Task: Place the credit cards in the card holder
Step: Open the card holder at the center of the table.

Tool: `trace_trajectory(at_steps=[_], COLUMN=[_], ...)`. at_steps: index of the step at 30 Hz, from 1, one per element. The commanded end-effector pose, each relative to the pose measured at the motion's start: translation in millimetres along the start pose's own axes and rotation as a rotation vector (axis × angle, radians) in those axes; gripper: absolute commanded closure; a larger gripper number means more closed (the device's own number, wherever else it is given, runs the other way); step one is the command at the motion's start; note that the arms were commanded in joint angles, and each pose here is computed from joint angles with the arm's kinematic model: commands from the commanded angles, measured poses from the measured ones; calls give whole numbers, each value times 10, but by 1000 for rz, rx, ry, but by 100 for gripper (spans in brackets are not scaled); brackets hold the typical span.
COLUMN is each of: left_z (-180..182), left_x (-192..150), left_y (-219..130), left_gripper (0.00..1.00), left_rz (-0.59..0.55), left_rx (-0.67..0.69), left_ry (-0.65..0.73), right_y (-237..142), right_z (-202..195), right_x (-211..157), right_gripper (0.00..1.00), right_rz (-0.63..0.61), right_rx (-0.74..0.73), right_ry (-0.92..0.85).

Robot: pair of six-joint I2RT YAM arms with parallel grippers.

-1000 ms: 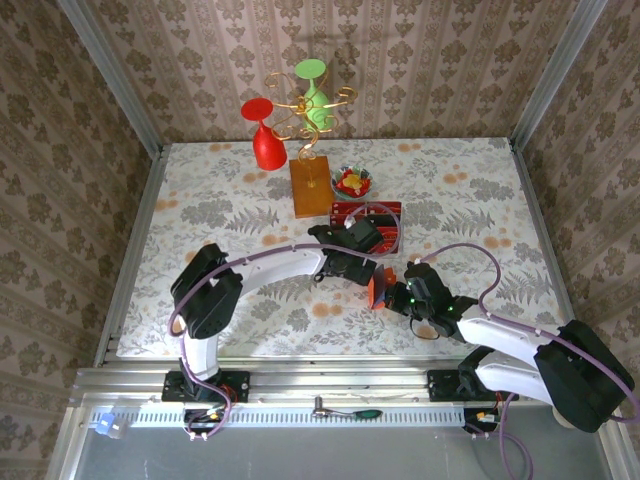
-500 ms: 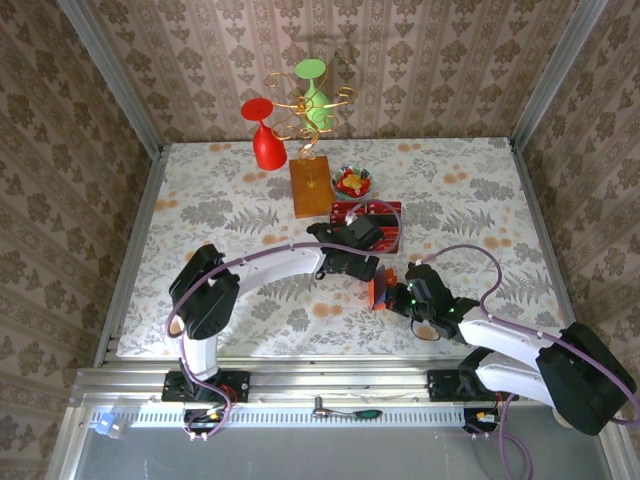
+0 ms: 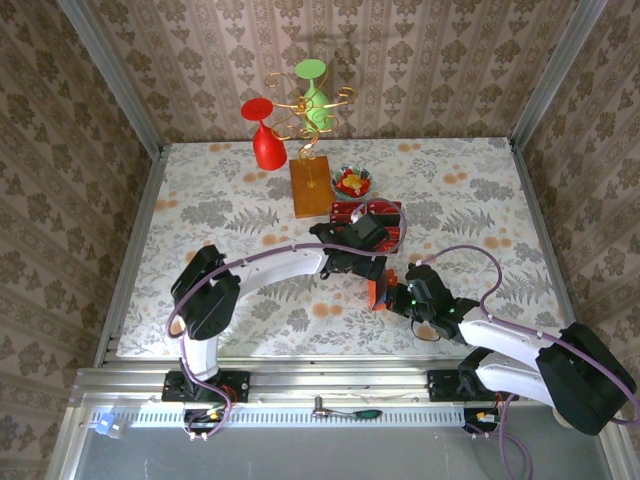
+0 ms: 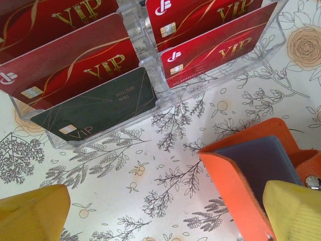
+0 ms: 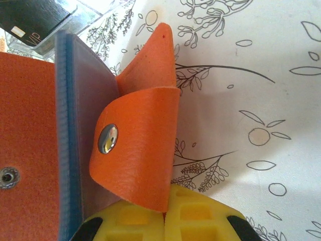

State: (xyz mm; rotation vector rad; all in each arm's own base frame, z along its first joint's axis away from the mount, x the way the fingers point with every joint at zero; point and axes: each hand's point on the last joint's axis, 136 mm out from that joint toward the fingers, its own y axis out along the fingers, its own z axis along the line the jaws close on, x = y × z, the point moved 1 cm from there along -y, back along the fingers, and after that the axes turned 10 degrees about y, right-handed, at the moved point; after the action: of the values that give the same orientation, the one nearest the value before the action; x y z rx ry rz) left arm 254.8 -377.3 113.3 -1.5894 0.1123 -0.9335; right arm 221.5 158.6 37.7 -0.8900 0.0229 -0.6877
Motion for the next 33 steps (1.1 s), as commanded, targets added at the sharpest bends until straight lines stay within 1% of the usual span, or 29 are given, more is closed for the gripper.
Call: trace_trajectory(at_steps=[1, 8, 14, 17, 26, 33], left_z=[-42, 54, 106, 161, 429, 424], left_x=[-105, -301, -249, -274, -700, -807], left_y=[91, 171, 76, 45, 106, 264], left_gripper=[0, 0, 1, 2, 3, 3], left_rz=[59, 132, 101, 105, 161, 201], left_rx=[8, 82, 99, 121, 152, 158], left_ry=[10, 60, 57, 63, 42, 59], right_y=[-7, -8, -11, -15, -16, -18], right_z=[-41, -56, -74, -89, -109, -95], right_x=[13, 10, 5, 3, 3, 3], right_gripper=[100, 100, 100, 100, 100, 100], right_rz=[-16, -17, -18, -19, -21, -20], right_rx=[-3, -5, -8, -14, -18, -12], right_ry=[23, 29, 28, 31, 31, 35])
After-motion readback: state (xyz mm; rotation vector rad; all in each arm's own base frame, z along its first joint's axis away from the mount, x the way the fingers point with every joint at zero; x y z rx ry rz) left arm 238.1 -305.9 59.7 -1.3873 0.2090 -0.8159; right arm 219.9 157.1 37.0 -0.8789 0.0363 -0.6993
